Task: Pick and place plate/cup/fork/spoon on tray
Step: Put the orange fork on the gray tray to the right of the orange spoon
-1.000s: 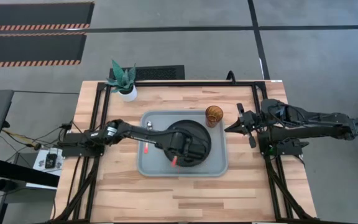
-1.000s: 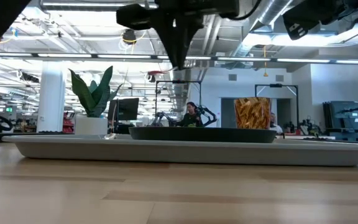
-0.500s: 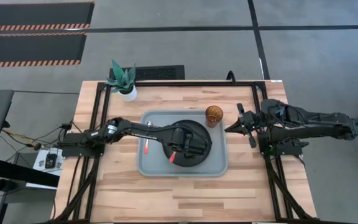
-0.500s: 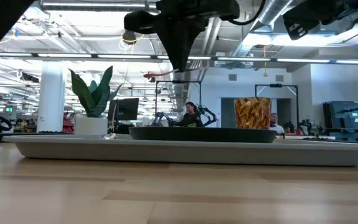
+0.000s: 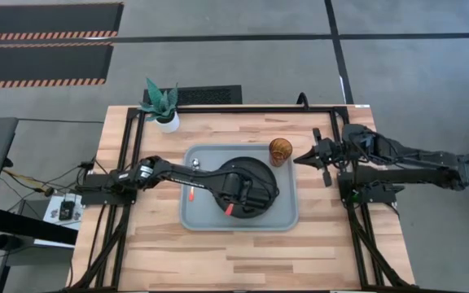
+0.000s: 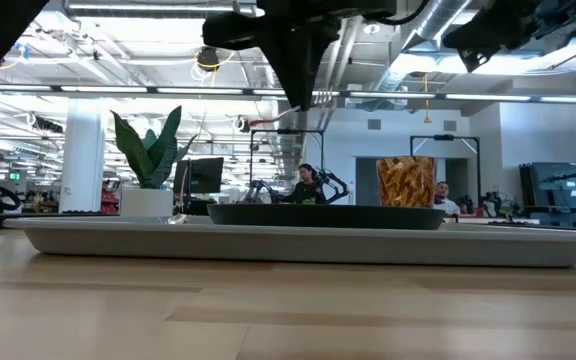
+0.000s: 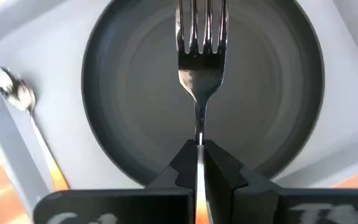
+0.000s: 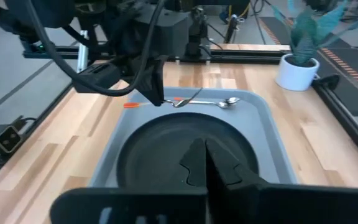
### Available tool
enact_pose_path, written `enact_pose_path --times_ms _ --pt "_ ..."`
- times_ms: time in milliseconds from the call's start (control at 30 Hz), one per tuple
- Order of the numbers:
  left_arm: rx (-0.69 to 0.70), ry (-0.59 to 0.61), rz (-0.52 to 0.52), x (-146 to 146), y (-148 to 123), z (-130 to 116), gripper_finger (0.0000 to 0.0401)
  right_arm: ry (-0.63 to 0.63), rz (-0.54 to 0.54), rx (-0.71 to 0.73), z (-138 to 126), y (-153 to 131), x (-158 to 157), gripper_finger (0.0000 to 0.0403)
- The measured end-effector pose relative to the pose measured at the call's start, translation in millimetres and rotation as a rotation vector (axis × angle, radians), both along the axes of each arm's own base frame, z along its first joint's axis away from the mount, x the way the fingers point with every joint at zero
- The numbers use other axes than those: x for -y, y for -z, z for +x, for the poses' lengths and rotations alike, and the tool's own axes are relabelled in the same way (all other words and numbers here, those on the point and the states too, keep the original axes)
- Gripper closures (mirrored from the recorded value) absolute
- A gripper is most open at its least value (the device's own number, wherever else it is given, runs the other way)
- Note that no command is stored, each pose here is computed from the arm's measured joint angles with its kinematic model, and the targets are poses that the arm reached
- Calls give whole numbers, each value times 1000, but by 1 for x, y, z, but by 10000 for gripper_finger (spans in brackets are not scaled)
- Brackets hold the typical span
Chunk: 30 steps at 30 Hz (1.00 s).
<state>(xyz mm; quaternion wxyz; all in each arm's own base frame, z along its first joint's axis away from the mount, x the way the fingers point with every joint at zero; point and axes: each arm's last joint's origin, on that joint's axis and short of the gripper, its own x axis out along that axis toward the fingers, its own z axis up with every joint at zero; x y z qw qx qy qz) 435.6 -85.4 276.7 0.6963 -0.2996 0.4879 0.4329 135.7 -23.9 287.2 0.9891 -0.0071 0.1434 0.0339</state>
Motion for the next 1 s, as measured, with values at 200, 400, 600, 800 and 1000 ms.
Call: enact_pose_path --times_ms 200,400,600,800,1000 --pt "8 59 -2 -6 3 5 401 26 -20 1 -1 0 5 397" --pt "-20 80 -26 -7 11 5 401 1 -7 11 -5 -1 5 398" --pt "-46 77 -23 -9 -2 -6 401 24 -24 13 -11 -2 8 397" --pt "-72 60 -25 -21 -17 -23 401 51 -32 22 -13 -3 10 397" --pt "-11 33 -50 -34 -2 -41 401 61 -38 23 -14 -3 12 397"
